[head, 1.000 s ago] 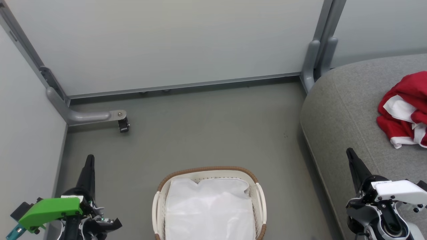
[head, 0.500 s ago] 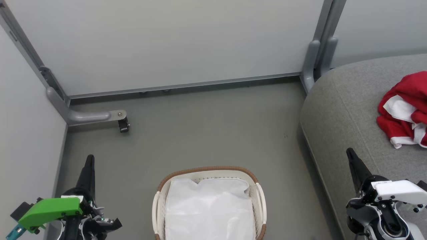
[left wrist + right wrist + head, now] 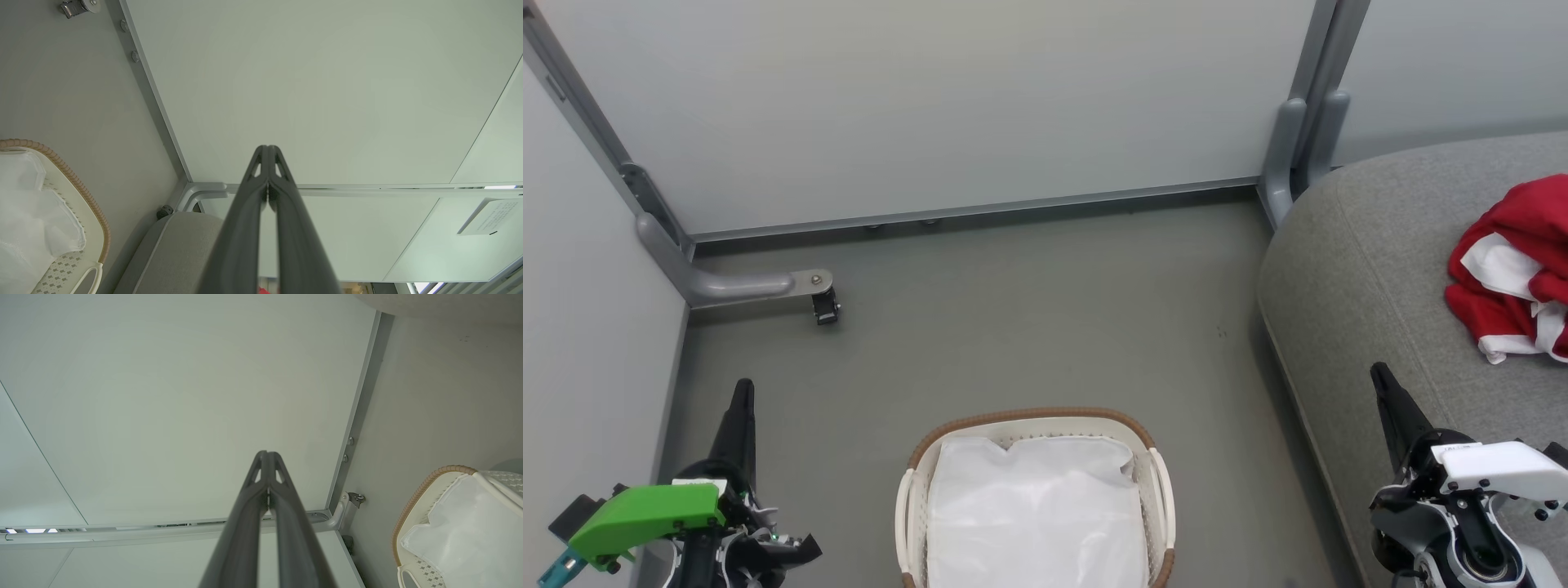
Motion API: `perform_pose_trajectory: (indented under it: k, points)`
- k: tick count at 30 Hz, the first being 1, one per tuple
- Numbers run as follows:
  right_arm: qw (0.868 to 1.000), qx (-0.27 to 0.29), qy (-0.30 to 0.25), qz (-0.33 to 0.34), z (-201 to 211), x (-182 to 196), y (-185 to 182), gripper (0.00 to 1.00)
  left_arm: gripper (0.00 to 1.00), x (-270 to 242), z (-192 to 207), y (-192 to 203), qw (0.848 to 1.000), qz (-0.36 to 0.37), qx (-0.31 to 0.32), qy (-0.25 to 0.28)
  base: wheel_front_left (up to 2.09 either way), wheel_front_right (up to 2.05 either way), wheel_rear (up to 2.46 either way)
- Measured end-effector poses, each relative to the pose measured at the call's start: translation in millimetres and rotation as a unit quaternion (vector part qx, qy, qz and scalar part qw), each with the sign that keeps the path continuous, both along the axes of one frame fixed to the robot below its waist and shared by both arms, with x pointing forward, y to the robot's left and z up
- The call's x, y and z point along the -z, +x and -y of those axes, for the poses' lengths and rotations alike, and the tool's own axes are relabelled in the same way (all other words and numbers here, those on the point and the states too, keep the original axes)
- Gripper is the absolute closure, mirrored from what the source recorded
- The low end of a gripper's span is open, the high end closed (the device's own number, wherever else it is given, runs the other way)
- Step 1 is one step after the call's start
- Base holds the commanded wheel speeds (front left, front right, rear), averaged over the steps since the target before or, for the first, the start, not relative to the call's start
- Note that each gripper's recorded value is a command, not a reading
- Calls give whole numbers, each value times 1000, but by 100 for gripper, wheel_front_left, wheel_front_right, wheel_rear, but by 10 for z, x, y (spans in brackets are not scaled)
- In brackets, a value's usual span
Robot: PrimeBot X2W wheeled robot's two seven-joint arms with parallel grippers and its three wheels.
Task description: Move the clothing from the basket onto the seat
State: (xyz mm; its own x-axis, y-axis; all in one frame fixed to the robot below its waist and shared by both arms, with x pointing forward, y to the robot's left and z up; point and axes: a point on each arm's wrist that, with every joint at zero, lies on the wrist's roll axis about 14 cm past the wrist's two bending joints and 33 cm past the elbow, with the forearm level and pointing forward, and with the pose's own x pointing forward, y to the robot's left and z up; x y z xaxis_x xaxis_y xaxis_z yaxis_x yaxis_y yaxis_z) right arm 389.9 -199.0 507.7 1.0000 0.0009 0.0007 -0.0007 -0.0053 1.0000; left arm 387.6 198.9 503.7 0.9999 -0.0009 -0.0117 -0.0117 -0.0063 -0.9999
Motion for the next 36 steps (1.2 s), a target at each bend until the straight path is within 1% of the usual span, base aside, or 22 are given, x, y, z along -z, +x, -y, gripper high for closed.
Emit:
perform_pose_trajectory:
  k: [36]
  points:
    - [1000,0,0,0,0,0,0,100,100,-1,0,0,1000,0,0,0,0,0,0]
